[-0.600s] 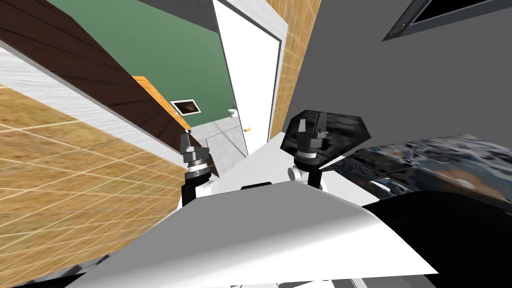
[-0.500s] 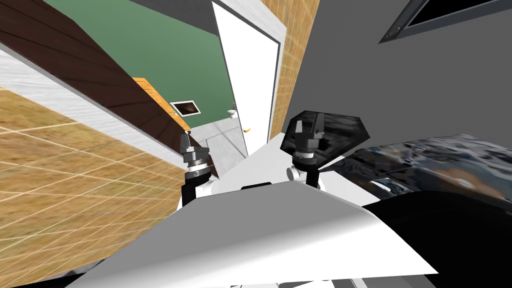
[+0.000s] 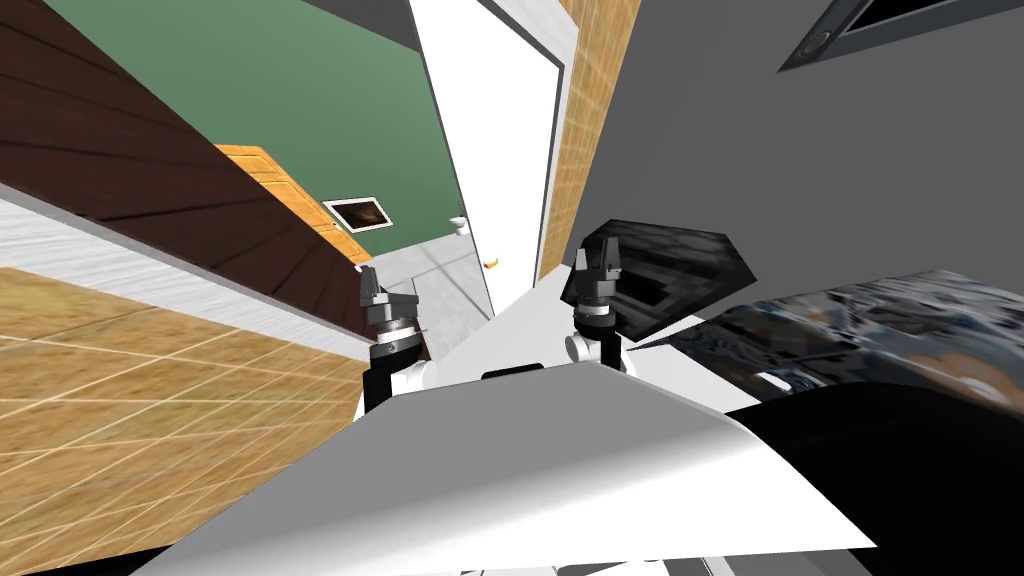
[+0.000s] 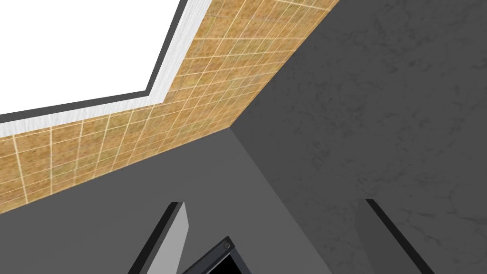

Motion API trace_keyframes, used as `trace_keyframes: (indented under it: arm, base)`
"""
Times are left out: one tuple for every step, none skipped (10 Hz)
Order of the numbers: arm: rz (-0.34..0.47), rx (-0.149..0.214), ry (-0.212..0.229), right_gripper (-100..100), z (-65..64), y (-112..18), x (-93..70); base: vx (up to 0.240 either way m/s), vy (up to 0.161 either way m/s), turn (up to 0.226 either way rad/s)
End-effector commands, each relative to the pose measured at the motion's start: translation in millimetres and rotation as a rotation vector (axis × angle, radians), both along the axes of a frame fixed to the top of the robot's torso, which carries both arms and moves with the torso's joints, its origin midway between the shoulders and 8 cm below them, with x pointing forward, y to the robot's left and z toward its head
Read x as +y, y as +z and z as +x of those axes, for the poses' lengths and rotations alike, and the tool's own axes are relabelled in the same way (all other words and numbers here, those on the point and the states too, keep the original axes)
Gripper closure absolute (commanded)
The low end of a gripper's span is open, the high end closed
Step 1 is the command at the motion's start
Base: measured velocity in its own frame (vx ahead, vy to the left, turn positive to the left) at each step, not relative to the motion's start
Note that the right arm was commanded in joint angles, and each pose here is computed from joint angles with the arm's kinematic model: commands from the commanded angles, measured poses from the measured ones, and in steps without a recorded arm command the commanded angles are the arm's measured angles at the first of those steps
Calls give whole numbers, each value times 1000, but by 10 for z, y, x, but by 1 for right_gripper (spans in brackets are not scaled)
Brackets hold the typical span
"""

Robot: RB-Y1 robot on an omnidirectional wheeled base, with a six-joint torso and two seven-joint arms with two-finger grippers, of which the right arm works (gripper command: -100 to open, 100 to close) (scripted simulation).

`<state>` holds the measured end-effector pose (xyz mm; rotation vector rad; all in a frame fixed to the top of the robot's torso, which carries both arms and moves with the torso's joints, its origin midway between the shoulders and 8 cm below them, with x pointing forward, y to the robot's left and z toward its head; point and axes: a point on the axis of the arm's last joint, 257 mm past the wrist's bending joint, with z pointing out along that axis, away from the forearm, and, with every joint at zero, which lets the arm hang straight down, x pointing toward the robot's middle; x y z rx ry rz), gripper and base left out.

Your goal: Push the door open

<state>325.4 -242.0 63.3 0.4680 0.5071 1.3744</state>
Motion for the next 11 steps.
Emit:
trace_keyframes:
  arm:
    - [10, 24, 36, -100, 101, -115, 94]
    - [14, 35, 53, -100, 144, -170, 141]
    - [18, 47, 70, -100, 185, -224, 190]
    - [22, 58, 87, -100, 226, -279, 241]
    - [25, 69, 104, -100, 265, -334, 292]
    - [29, 81, 122, -100, 304, -392, 348]
    - [32, 94, 141, -100, 346, -457, 410]
    - [36, 108, 161, -100, 386, -522, 475]
    - [38, 121, 180, -100, 424, -587, 541]
    - [41, 135, 200, -100, 460, -653, 608]
    - [43, 149, 220, -100, 495, -722, 678]
  base:
    - [119, -15, -55]
    - [122, -5, -54]
    - [115, 3, -48]
    - [102, 5, -43]
    - [94, 6, -45]
    - [85, 3, -49]
    - [97, -2, -46]
    - [101, -1, -49]
    - [106, 2, -56]
    - [109, 2, -50]
    - [99, 6, -51]
